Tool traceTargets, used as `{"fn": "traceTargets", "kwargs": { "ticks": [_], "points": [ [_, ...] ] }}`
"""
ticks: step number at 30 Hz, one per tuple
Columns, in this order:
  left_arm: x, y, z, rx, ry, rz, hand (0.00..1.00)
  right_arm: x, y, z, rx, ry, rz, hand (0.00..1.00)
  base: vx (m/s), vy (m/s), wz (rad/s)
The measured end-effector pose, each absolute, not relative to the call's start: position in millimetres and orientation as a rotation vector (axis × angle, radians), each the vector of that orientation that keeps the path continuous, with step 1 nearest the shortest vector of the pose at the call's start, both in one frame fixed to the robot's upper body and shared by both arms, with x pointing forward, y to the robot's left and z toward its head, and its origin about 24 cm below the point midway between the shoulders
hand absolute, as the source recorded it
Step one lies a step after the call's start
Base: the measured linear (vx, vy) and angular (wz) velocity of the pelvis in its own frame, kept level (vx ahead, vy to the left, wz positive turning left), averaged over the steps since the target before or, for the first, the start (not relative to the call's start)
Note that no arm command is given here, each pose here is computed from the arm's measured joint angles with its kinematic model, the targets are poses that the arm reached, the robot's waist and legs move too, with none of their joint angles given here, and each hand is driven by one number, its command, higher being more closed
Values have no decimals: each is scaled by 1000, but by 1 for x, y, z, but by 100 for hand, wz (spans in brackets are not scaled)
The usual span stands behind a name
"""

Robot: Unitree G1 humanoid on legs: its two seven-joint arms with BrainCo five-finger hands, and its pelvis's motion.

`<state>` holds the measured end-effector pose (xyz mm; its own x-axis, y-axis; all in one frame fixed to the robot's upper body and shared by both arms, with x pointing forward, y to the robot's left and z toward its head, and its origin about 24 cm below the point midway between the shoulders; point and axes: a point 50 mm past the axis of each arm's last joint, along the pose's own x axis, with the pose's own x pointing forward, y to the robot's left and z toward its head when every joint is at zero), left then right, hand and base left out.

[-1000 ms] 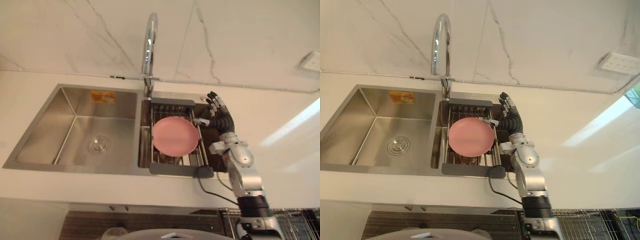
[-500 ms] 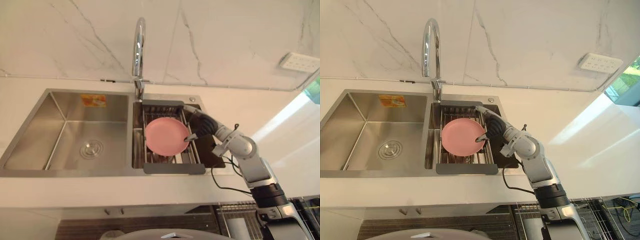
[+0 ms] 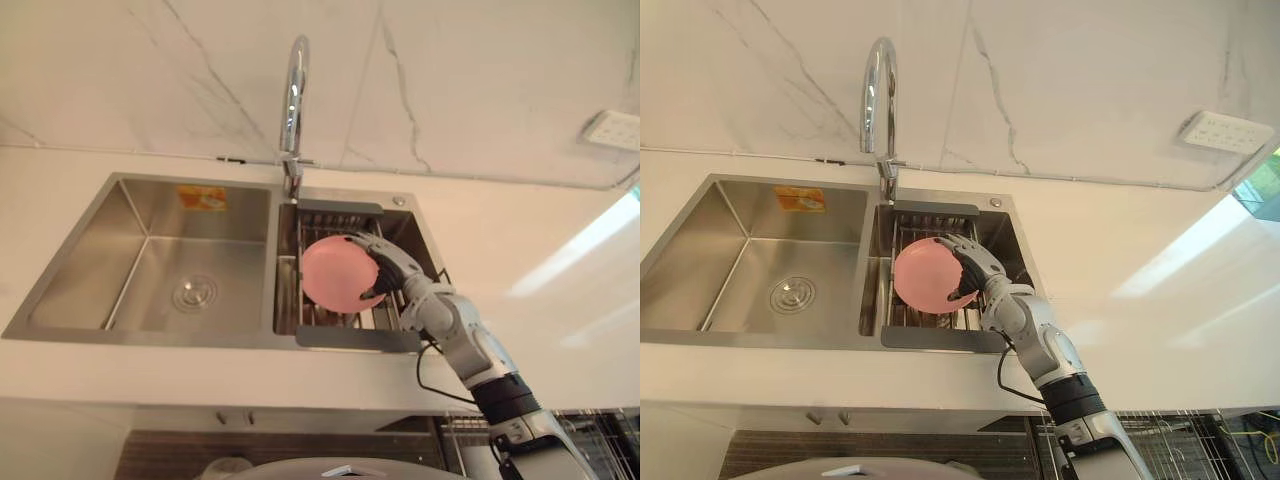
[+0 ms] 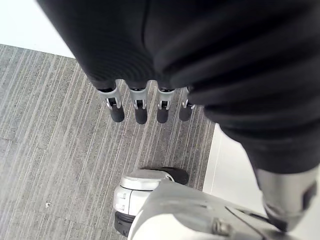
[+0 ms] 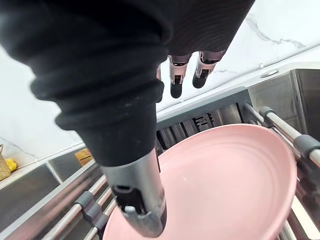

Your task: Walk over to the sink, pick up the cup, carry it to the dishwasher, place the cup inside the dishwasher, then close the dishwasher door

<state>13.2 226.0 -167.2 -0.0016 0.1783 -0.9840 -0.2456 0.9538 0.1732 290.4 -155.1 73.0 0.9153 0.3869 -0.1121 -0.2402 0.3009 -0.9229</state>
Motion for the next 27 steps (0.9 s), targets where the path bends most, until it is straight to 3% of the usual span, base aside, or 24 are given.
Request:
{"fn": "traceTargets", "kwargs": {
  "ticks": [11,27],
  "points": [
    [14,226,-167,-143,1542,385,0,289,-160,33,-1196,74,474,0,-18,0,5],
    [15,227,-167,-240,1522,448,0,287,-154,32,-1291,19,539,0,-2,-2,1]
  ]
}}
